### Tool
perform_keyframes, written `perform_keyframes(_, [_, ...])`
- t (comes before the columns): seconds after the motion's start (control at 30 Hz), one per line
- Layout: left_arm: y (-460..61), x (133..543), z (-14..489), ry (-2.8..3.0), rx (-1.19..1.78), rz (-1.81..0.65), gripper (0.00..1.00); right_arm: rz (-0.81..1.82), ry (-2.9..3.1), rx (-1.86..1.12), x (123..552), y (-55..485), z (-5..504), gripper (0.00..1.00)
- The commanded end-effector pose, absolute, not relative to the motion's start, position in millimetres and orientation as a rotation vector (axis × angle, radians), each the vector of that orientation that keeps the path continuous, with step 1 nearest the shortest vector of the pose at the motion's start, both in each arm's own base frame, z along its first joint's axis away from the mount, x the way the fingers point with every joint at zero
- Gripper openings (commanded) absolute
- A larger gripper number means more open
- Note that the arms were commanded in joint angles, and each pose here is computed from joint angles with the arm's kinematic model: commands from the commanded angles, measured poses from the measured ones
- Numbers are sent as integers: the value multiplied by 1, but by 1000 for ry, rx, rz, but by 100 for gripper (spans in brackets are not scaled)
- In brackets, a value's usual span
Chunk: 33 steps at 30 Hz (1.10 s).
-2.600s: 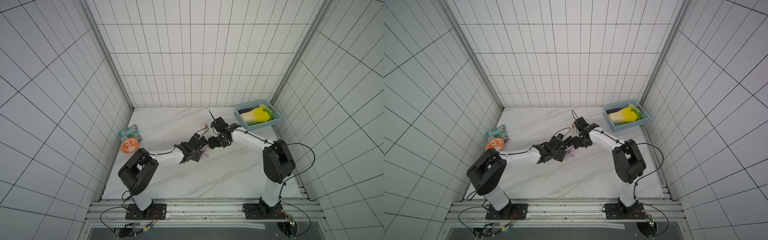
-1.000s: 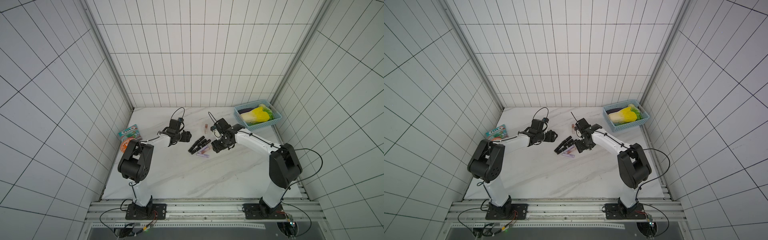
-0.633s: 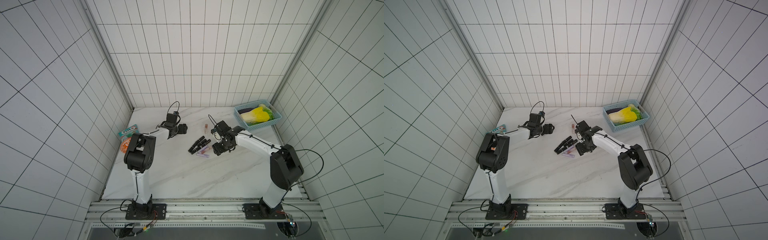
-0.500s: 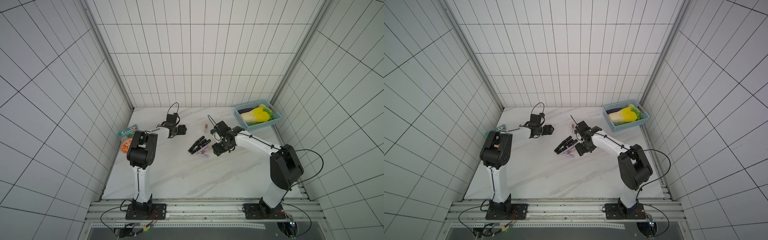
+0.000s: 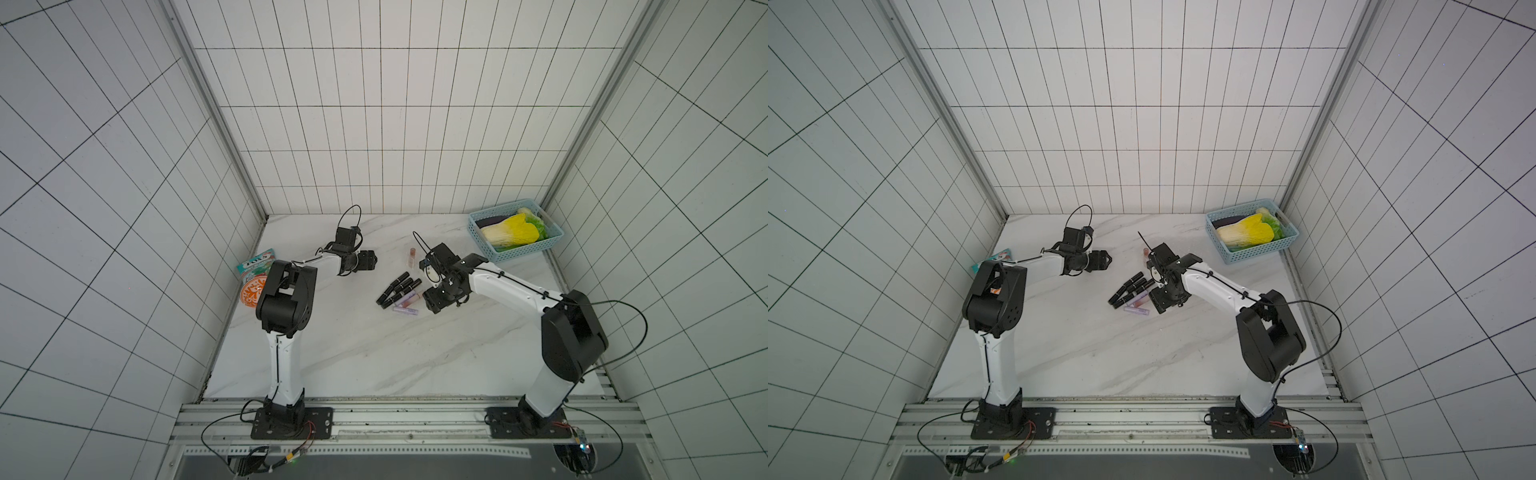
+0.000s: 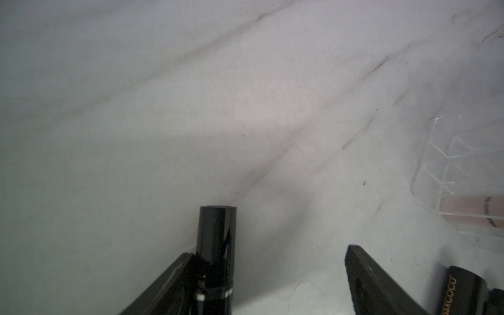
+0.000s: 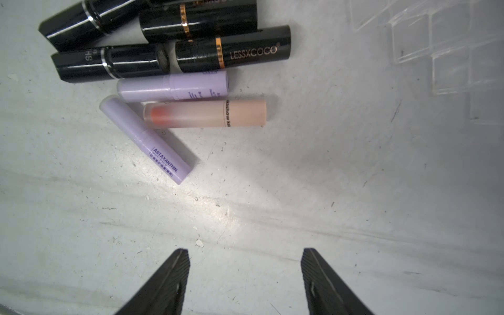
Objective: Arrange the lipsticks in the organizer
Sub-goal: Adjust the lipstick at the center of the board.
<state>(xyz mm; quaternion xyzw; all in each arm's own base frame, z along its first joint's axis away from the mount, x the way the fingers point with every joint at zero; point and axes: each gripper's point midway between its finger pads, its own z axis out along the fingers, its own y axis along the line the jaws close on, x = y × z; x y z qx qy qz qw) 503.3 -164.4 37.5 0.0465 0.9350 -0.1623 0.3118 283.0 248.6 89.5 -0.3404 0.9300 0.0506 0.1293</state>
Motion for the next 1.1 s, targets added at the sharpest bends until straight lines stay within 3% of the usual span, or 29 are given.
perform_keyframes(0.0, [-169, 507, 32, 2473, 145, -429, 84, 113, 2698, -998, 278, 243, 96, 69])
perform_keyframes(0.6, [-185, 492, 18, 2519, 219, -381, 81, 166, 2656, -1094, 295, 269, 94, 68])
perform_keyframes(1.07, [-186, 472, 17, 2536, 224, -397, 80, 342, 2517, -1279, 317, 319, 79, 85])
